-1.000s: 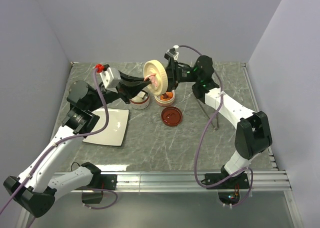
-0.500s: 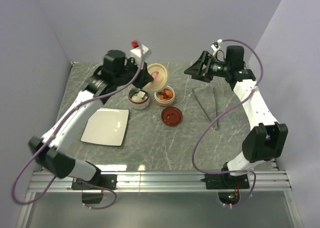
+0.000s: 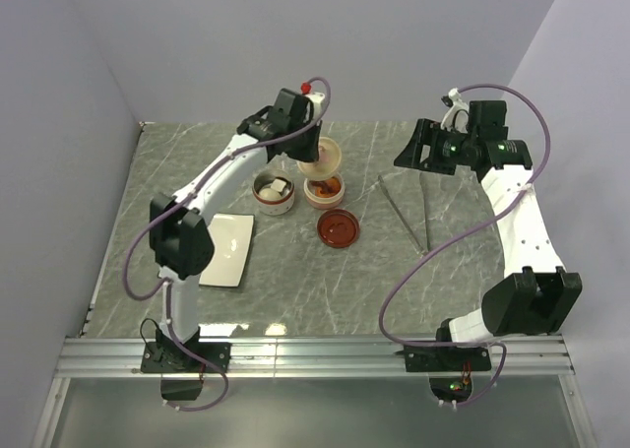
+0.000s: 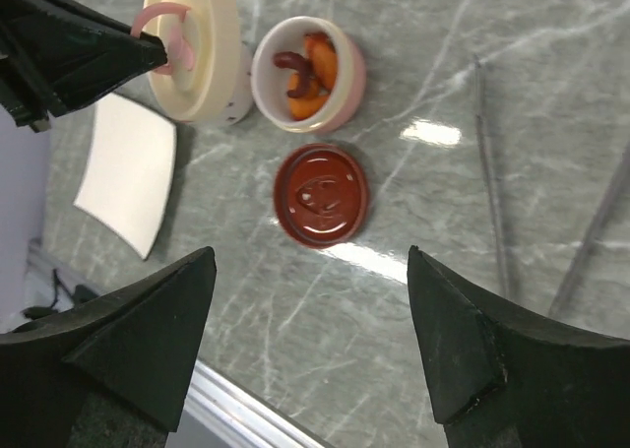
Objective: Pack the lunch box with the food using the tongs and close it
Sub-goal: Put the lid back on the lunch box
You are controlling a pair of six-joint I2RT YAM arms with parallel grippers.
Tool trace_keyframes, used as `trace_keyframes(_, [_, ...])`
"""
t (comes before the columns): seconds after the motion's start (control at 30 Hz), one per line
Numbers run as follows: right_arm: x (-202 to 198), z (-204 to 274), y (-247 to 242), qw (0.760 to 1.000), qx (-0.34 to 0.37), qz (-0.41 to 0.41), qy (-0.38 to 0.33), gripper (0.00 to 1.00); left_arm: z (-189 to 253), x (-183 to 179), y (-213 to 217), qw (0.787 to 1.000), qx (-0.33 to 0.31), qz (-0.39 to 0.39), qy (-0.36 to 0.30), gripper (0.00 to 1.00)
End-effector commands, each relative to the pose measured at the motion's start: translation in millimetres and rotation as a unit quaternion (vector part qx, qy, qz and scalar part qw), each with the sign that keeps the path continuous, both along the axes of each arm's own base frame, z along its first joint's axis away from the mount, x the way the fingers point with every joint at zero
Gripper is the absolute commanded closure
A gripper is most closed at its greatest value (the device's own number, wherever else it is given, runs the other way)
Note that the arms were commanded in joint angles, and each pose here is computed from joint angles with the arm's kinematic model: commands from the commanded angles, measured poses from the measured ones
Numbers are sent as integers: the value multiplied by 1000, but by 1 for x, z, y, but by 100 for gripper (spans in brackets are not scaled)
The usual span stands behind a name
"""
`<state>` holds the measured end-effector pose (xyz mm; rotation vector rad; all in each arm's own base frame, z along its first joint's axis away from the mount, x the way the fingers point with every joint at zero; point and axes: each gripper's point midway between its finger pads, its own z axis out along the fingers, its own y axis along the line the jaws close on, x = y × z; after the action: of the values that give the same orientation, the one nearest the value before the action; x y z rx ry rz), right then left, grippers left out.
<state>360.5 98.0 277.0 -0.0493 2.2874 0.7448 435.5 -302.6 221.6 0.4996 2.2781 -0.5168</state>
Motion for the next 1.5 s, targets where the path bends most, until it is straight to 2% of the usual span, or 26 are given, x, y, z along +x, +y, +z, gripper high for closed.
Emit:
trace_keyframes(0.0, [-6, 6, -17, 999, -36, -20, -24, 14, 2, 11, -13, 999, -2, 45, -1, 100])
trace_keyframes(0.13, [-6, 10, -25, 997, -53, -36, -36, 11, -19, 19, -20, 998, 3, 68, 19, 100])
trace_keyframes(0.23, [-7, 13, -33, 995, -70, -48, -47, 9, -33, 27, -16, 992, 9, 125, 32, 100])
trace_keyframes(0.53, [-7, 10, -33, 996, -69, -42, -43, 8, -43, 17, -21, 975, -31, 209, 73, 100])
trace_keyframes(0.67, [-6, 4, -33, 996, -68, -41, -37, 8, -64, 12, -25, 969, -10, 230, 85, 100])
trace_keyframes(1.07, [-2, -5, -27, 998, -54, -28, -20, 7, -107, 25, -28, 964, 24, 248, 98, 100])
trace_keyframes(1.47, [-3, -6, -24, 999, -47, -21, -17, 7, -88, 31, -31, 967, 12, 242, 77, 100])
